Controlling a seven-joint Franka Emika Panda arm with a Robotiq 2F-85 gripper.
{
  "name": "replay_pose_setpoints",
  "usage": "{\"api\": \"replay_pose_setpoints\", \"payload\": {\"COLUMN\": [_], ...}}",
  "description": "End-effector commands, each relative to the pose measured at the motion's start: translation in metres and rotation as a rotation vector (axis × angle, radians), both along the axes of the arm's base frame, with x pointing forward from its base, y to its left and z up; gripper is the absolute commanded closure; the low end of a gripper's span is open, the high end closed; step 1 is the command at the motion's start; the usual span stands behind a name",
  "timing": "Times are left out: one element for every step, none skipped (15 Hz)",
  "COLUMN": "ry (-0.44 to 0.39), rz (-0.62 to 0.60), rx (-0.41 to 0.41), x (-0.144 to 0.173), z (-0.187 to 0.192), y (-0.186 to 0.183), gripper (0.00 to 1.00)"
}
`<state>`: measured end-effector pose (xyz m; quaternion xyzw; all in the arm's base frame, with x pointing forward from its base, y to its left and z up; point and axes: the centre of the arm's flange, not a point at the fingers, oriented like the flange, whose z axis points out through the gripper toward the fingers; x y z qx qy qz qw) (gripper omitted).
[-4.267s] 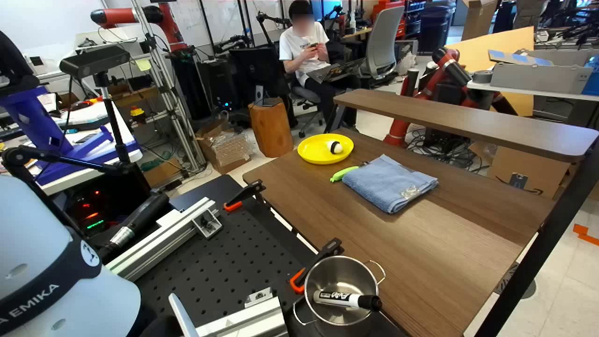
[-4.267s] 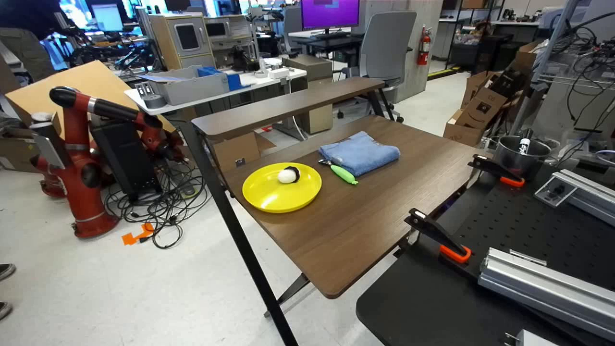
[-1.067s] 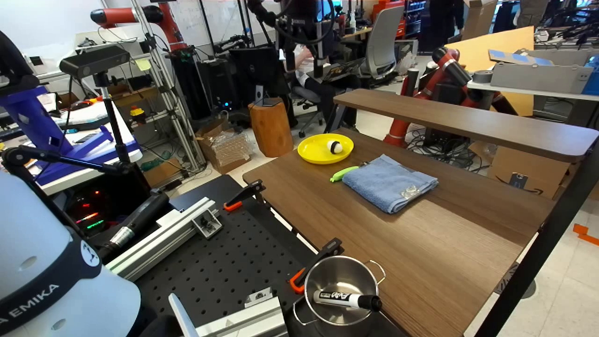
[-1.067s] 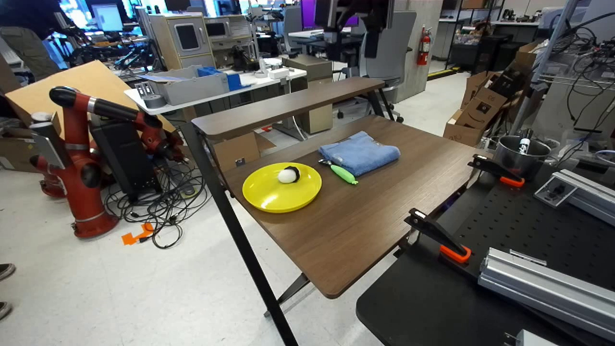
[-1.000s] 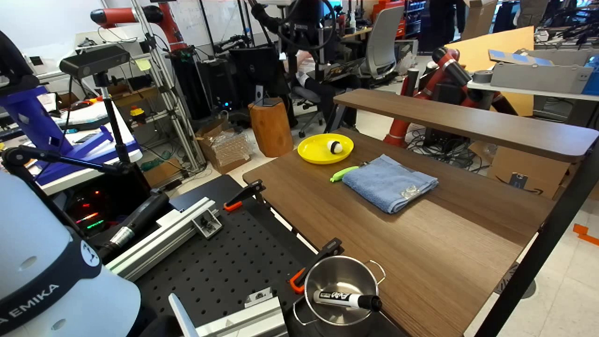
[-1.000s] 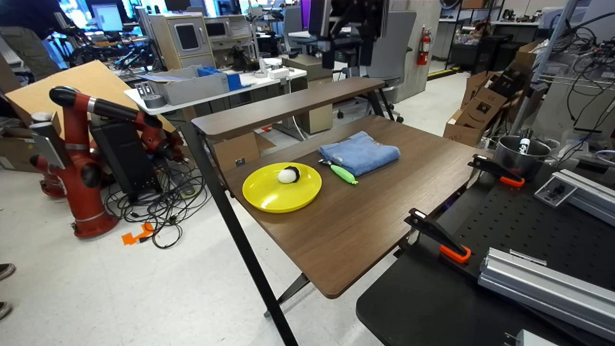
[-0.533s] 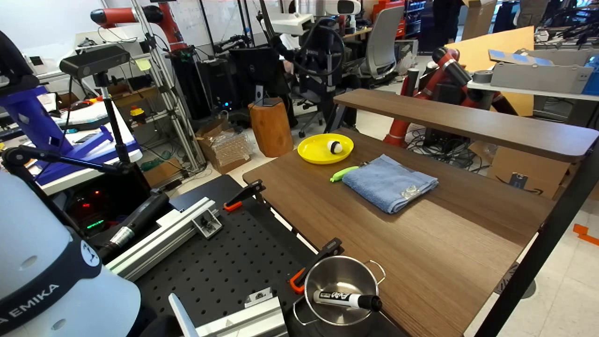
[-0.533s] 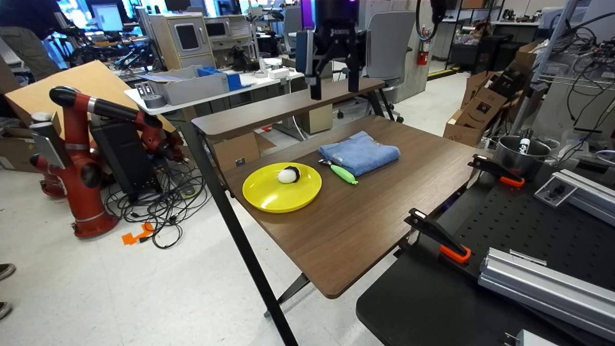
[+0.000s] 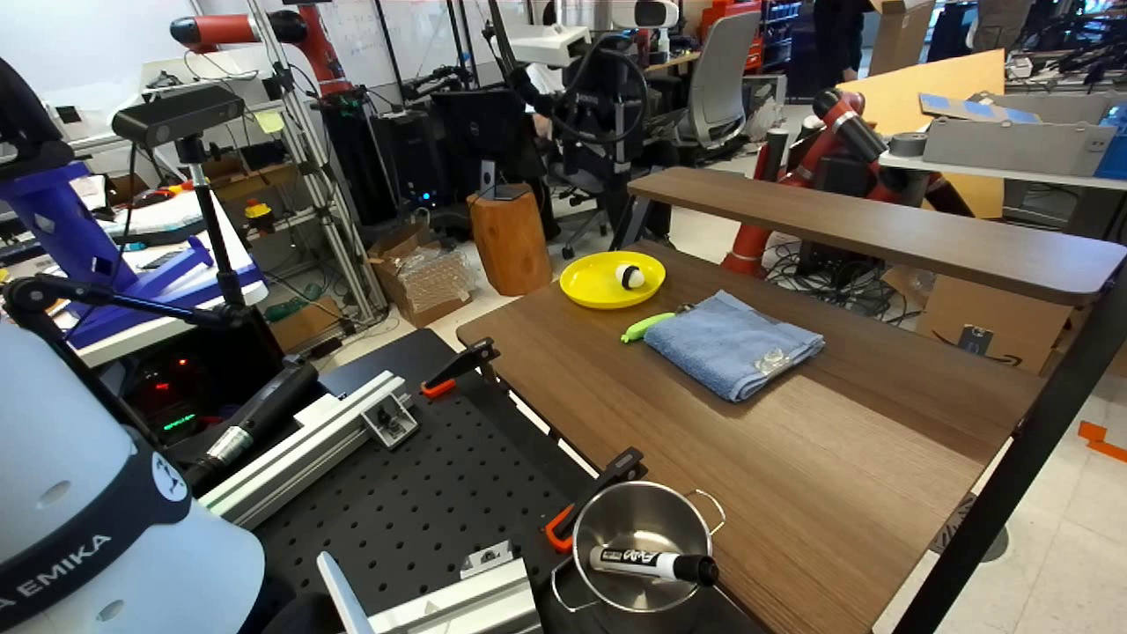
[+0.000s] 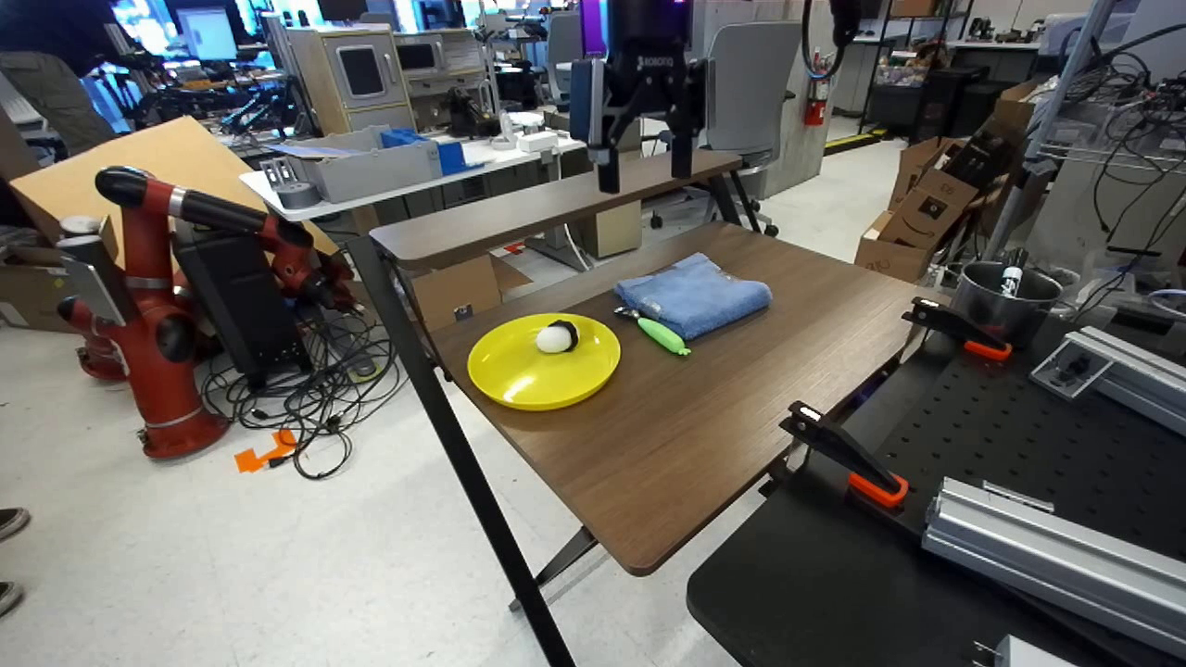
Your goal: Move the black and white ball from the yellow plate to the table
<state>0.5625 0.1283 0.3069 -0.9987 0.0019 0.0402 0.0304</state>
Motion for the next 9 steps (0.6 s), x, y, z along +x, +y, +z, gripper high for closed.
{"api": "replay_pose_setpoints", "payload": {"ry": [-0.026, -0.031, -0.036, -0.044, -0.051, -0.059, -0.067, -0.076, -0.09], "rz": [-0.028, -0.035, -0.043, -0.05, -0.057, -0.066, -0.073, -0.081, -0.093], "rx": [-0.001, -0.006, -0.007, -0.011, -0.011, -0.01, -0.007, -0.005, -0.005], "x": [0.006, 0.009, 0.011, 0.014, 0.017, 0.02, 0.024, 0.028, 0.031], "z": [-0.021, -0.031, -0.04, -0.052, -0.061, -0.073, -0.082, -0.091, -0.097], "y": [0.008, 0.012, 0.015, 0.02, 0.023, 0.028, 0.032, 0.036, 0.039], "gripper": [0.0, 0.0, 0.0, 0.0, 0.0, 0.0, 0.0, 0.0, 0.0]}}
